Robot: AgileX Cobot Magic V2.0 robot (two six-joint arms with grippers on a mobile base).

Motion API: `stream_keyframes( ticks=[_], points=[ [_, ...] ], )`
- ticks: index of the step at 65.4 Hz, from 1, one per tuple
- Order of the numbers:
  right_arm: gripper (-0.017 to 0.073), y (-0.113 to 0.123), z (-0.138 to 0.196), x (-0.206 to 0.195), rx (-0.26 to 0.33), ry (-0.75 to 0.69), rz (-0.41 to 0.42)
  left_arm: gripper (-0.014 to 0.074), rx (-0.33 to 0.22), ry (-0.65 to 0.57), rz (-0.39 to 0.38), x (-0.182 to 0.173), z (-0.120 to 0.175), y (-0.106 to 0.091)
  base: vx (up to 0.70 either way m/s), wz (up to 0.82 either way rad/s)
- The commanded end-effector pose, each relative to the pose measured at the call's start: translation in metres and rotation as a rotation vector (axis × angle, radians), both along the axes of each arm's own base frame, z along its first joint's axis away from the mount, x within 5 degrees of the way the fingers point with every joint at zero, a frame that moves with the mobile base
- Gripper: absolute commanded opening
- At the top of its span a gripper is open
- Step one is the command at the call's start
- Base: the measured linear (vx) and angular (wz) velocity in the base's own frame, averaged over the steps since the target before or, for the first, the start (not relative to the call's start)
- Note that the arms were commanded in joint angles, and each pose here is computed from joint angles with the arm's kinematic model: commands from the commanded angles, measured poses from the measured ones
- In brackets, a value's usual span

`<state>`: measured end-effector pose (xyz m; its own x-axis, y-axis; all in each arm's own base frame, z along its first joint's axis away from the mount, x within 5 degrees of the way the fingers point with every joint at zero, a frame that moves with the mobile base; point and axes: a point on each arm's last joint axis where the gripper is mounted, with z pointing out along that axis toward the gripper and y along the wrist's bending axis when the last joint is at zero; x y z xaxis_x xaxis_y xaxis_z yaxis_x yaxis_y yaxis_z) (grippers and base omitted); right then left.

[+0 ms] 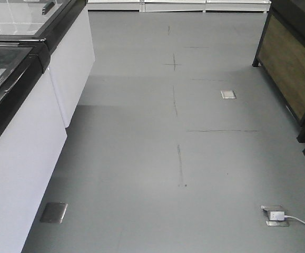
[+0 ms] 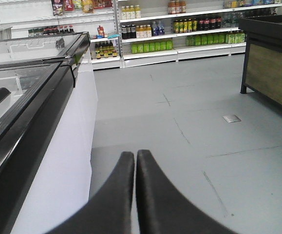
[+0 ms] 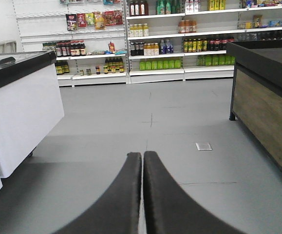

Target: Left arm holds basket, right arm returns cookies

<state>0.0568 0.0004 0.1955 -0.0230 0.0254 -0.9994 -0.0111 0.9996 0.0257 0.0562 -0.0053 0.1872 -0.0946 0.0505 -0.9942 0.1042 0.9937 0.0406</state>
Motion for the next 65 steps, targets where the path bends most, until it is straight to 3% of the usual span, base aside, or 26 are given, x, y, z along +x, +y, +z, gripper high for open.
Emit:
stream_keyframes(
  ticks=[1, 32, 34, 38, 45, 52, 65],
  points=[
    [-0.0009, 0.000, 0.008, -0.001, -0.011, -0.088, 0.003, -0.0006, -0.010, -0.083, -0.008, -0.001, 0.006, -0.001, 0.00, 0.00],
    [-0.0009, 0.000, 0.008, -0.001, -0.011, -0.088, 0.003, -0.0006, -0.011, -0.094, -0.009, -0.001, 0.007, -0.001, 0.00, 0.00],
    [-0.0009, 0.000, 0.008, -0.001, -0.011, -0.088, 0.003, -0.0006, -0.025, -0.108, -0.010, -0.001, 0.009, -0.001, 0.00, 0.00],
    [-0.0009, 0.000, 0.008, -0.001, -0.011, -0.088, 0.003, -0.0006, -0.116, -0.150, -0.013, -0.001, 0.014, -0.001, 0.00, 0.00],
    [-0.0009, 0.000, 0.008, -0.001, -0.011, -0.088, 0.003, -0.0006, -0.219, -0.215, -0.021, -0.002, 0.022, -0.001, 0.00, 0.00],
    [-0.0009, 0.000, 0.008, -0.001, -0.011, -0.087, 0.003, -0.0006, -0.242, -0.263, -0.028, -0.002, 0.032, -0.001, 0.00, 0.00],
    [-0.0009, 0.000, 0.008, -0.001, -0.011, -0.088, 0.003, -0.0006, -0.230, -0.191, -0.018, 0.009, 0.066, -0.002, 0.00, 0.00]
  ],
)
